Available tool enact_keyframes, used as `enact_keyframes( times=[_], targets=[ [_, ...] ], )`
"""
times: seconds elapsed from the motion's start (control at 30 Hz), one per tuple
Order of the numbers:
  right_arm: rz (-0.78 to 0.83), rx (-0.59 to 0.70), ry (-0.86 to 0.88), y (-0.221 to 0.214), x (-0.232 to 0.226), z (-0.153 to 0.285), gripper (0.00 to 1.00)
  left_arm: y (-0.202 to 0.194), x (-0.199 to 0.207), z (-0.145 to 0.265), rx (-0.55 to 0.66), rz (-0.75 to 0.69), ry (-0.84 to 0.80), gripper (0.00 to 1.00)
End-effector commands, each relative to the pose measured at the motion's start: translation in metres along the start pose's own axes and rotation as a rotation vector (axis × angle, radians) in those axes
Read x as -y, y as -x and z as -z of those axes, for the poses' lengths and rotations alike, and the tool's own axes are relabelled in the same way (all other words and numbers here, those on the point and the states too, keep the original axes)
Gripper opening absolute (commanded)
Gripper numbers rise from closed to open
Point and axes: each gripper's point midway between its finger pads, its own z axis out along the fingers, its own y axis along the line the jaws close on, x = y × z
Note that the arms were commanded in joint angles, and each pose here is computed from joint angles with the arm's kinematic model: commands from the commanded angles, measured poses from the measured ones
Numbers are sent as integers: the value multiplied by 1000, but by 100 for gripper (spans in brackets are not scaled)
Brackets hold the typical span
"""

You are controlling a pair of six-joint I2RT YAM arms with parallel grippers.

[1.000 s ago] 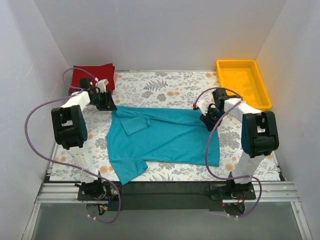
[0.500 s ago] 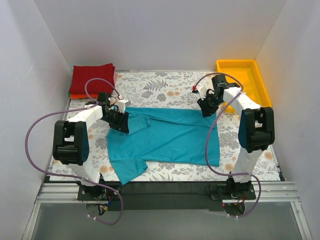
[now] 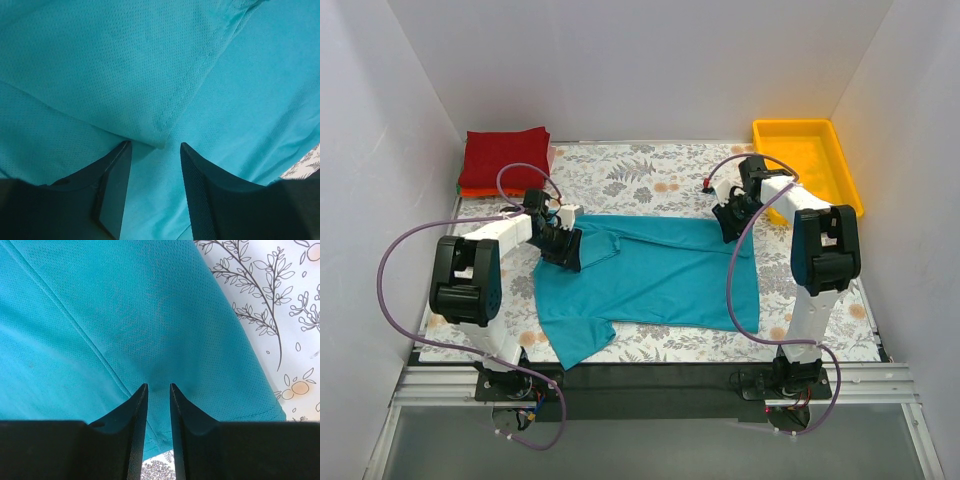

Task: Fold and stack the t-shirts
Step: Fold the tshirt

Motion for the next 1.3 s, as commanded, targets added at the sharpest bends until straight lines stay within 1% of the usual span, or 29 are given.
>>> enact_keyframes(
  times=[0.0,0.13,0.17,0.27,0.3,0.37,0.4,0.47,0.5,0.63,0.83,1.27],
  targets=[
    [-3,5,5,5,1,-1,30,18,6,1,41,-6,-5,42],
    [-2,3,5,4,0,0,29,21,8,0,45,6,-15,39],
    [-2,3,2,4,1,0,29,22,8,0,50,7,-14,35],
    [-2,-3,5,2,0,-1,29,25,8,-1,54,10,-15,28],
    [2,-1,6,2,0,-1,29,24,9,-2,52,16,-19,24],
    [1,-4,6,1,-1,-1,29,23,9,-1,49,17,-20,19],
    [2,-2,4,2,0,-1,29,23,9,-1,47,18,-17,12],
    [4,-2,1,2,0,0,29,23,9,3,50,16,-9,5],
    [3,-3,2,1,0,0,29,23,8,5,49,10,4,0],
    [7,-4,-1,1,0,1,29,16,11,18,33,3,23,0],
    [13,-10,-9,-1,0,2,29,6,25,31,17,-1,-10,0],
    [26,-21,-33,-3,3,7,29,-28,37,23,-79,47,-83,0]
  ],
)
